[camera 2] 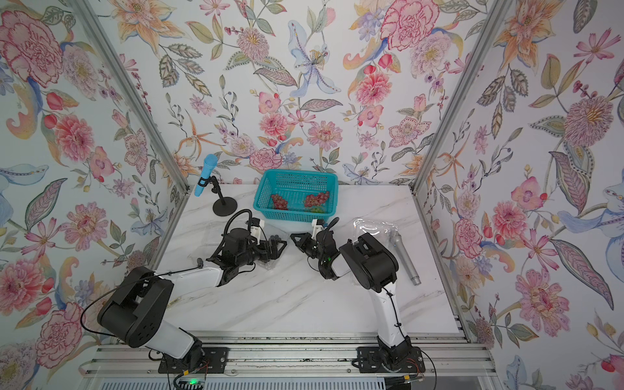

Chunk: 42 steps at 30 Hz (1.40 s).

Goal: Pack grapes into containers
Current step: Close the packing box at the center of the board, then adjust the packing box at the center of the board.

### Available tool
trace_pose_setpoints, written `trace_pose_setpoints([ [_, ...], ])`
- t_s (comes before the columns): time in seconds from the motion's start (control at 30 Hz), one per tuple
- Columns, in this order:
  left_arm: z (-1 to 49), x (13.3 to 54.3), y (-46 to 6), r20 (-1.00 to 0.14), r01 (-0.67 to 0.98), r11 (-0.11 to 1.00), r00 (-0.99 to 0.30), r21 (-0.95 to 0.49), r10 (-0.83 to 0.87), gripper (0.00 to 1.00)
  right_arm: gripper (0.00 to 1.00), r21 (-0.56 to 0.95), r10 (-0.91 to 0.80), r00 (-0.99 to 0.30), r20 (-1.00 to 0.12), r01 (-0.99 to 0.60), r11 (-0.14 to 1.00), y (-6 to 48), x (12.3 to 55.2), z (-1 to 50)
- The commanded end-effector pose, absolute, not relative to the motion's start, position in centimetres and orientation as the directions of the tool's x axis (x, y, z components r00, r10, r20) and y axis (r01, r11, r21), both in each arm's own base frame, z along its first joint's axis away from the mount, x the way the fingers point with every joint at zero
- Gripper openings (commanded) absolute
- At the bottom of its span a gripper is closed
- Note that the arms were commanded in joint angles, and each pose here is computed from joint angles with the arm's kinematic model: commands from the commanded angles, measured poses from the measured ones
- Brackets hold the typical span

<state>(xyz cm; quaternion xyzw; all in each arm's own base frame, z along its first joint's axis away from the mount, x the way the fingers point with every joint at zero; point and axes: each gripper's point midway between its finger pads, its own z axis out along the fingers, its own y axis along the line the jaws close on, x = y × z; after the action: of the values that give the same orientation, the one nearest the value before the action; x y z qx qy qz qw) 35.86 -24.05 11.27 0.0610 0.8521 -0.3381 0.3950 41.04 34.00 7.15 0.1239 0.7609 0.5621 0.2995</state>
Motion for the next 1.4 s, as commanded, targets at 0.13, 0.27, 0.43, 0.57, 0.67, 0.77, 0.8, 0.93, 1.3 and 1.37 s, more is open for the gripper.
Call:
trace_pose_setpoints([
  [0.13, 12.4, 36.5, -23.7, -0.754, 0.397, 0.807, -0.651, -0.437, -0.089, 1.0, 0.15, 0.89, 0.491, -0.794, -0.359, -0.134, 0.435, 32.3, 40.4, 6.8],
  [0.27, 13.0, 37.3, -24.1, -0.765, 0.415, 0.811, -0.641, -0.413, -0.061, 1.0, 0.23, 0.859, 0.471, -0.783, -0.407, -0.153, 0.488, 31.5, 40.5, 7.9],
  [0.43, 14.1, 38.0, -24.3, -0.785, 0.434, 0.817, -0.619, -0.38, -0.036, 1.0, 0.4, 0.822, 0.45, -0.774, -0.446, -0.156, 0.548, 29.9, 40.6, 8.6],
  [0.57, 15.6, 38.5, -24.0, -0.808, 0.438, 0.828, -0.589, -0.349, -0.029, 1.0, 0.53, 0.775, 0.4, -0.774, -0.49, -0.177, 0.606, 28.9, 40.5, 9.2],
  [0.67, 16.8, 38.9, -23.3, -0.817, 0.423, 0.843, -0.576, -0.332, -0.033, 1.0, 0.62, 0.727, 0.342, -0.783, -0.52, -0.195, 0.659, 28.5, 40.1, 9.3],
  [0.77, 17.4, 39.1, -21.9, -0.817, 0.382, 0.866, -0.575, -0.322, -0.05, 1.0, 0.74, 0.686, 0.27, -0.789, -0.552, -0.246, 0.685, 28.9, 39.5, 9.6],
  [0.8, 17.4, 39.1, -21.3, -0.812, 0.364, 0.874, -0.58, -0.323, -0.059, 1.0, 0.77, 0.671, 0.241, -0.791, -0.563, -0.267, 0.692, 29.2, 39.3, 9.6],
  [0.93, 17.2, 38.9, -19.1, -0.8, 0.305, 0.888, -0.591, -0.344, -0.107, 1.0, 0.88, 0.628, 0.113, -0.798, -0.592, -0.368, 0.686, 31.2, 37.6, 9.7],
  [1.3, 16.9, 38.9, -15.5, -0.787, 0.214, 0.908, -0.592, -0.361, -0.173, 1.0, 0.97, 0.727, -0.001, -0.843, -0.538, -0.465, 0.505, 39.2, 32.6, 10.0],
  [1.37, 16.9, 38.7, -15.1, -0.784, 0.205, 0.906, -0.592, -0.37, -0.186, 1.0, 0.97, 0.753, 0.017, -0.853, -0.522, -0.451, 0.479, 40.3, 32.8, 10.0],
])
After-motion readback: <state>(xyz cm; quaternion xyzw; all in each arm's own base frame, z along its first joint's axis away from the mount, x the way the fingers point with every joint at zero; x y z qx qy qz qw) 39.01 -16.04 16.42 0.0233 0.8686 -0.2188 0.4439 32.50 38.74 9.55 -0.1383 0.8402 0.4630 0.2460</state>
